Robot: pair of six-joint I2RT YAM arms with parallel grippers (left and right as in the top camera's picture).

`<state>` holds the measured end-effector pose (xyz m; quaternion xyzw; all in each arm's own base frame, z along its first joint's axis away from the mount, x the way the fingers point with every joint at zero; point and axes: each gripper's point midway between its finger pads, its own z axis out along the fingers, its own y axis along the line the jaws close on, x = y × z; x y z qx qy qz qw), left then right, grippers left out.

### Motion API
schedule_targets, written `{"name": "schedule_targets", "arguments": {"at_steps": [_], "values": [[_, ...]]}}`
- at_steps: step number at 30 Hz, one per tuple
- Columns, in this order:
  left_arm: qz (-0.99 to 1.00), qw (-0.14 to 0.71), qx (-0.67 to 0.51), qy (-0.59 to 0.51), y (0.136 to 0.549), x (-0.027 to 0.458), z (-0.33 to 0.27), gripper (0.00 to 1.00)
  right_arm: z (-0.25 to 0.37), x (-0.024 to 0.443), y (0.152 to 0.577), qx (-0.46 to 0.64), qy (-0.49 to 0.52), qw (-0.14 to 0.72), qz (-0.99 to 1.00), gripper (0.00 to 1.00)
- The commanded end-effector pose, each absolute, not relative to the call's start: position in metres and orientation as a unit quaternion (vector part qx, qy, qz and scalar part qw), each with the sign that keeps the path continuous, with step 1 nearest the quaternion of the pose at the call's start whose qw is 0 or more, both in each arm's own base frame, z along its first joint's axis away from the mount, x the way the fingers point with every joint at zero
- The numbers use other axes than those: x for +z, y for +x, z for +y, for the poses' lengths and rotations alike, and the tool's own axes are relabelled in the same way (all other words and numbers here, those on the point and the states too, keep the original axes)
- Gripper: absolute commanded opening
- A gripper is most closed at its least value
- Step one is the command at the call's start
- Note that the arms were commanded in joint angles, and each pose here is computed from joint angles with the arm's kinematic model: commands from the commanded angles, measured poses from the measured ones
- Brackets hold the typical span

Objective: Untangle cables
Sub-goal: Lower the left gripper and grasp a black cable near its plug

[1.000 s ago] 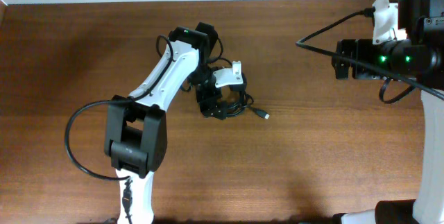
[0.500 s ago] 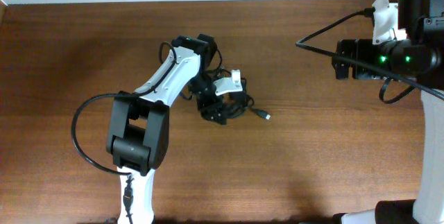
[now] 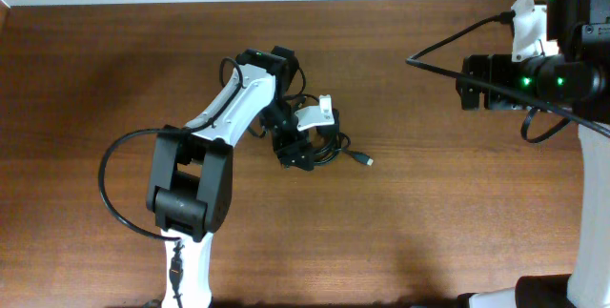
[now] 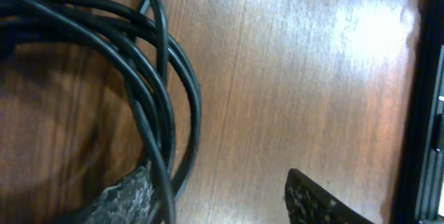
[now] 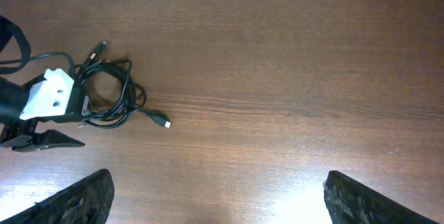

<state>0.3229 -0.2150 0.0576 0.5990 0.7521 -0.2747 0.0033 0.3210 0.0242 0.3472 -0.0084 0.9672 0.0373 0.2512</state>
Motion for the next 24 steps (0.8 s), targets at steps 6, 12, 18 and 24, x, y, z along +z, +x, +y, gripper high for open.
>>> {"name": "schedule_targets", "arguments": {"at_steps": [6,12,18,24], "values": [[0.771,0.005,-0.220,0.598,0.337,0.038,-0.209,0.60,0.029,0.348,0.322,0.044,-0.018,0.251,0.967,0.96],[0.784,0.017,-0.148,0.603,0.354,0.027,-0.210,0.58,0.029,0.348,0.322,0.043,-0.018,0.251,0.967,0.96],[0.775,0.016,-0.146,0.614,0.349,0.027,-0.219,0.34,0.029,0.348,0.322,0.044,-0.018,0.251,0.967,0.96],[0.783,0.006,-0.147,0.604,0.345,0.027,-0.219,0.00,0.029,0.348,0.322,0.044,-0.018,0.251,0.967,0.96]]}}
